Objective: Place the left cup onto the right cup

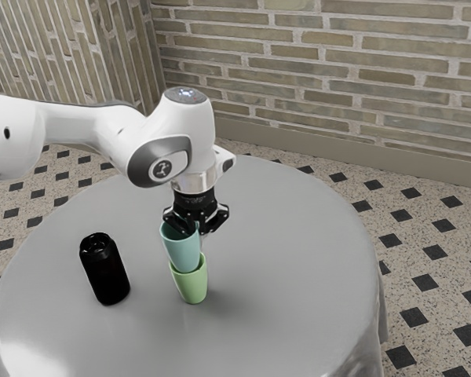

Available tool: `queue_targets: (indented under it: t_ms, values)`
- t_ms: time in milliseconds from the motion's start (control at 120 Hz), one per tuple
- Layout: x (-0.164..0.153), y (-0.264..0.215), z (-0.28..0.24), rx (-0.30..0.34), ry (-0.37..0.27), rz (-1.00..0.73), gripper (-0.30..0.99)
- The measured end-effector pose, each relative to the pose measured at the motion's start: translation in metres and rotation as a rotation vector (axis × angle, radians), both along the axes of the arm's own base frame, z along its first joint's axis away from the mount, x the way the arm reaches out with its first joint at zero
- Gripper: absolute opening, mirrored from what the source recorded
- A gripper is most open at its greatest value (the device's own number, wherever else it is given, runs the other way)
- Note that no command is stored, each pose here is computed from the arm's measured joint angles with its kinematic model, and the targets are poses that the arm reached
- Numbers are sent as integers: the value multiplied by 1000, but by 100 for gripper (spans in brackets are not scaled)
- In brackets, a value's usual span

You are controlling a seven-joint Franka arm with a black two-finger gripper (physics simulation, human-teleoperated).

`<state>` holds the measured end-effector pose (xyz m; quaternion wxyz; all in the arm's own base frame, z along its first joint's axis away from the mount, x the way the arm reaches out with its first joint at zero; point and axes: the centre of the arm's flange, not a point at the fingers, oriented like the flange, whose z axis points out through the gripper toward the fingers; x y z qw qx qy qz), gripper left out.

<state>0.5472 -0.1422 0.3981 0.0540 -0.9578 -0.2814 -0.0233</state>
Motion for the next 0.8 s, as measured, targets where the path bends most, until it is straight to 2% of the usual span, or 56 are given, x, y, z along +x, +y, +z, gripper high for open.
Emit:
queue_targets:
  t_ms: [417,800]
  values:
    - [4,-1,-12,-3,0,-2,-8]
    - [7,0,-18,-6,0,-7,36]
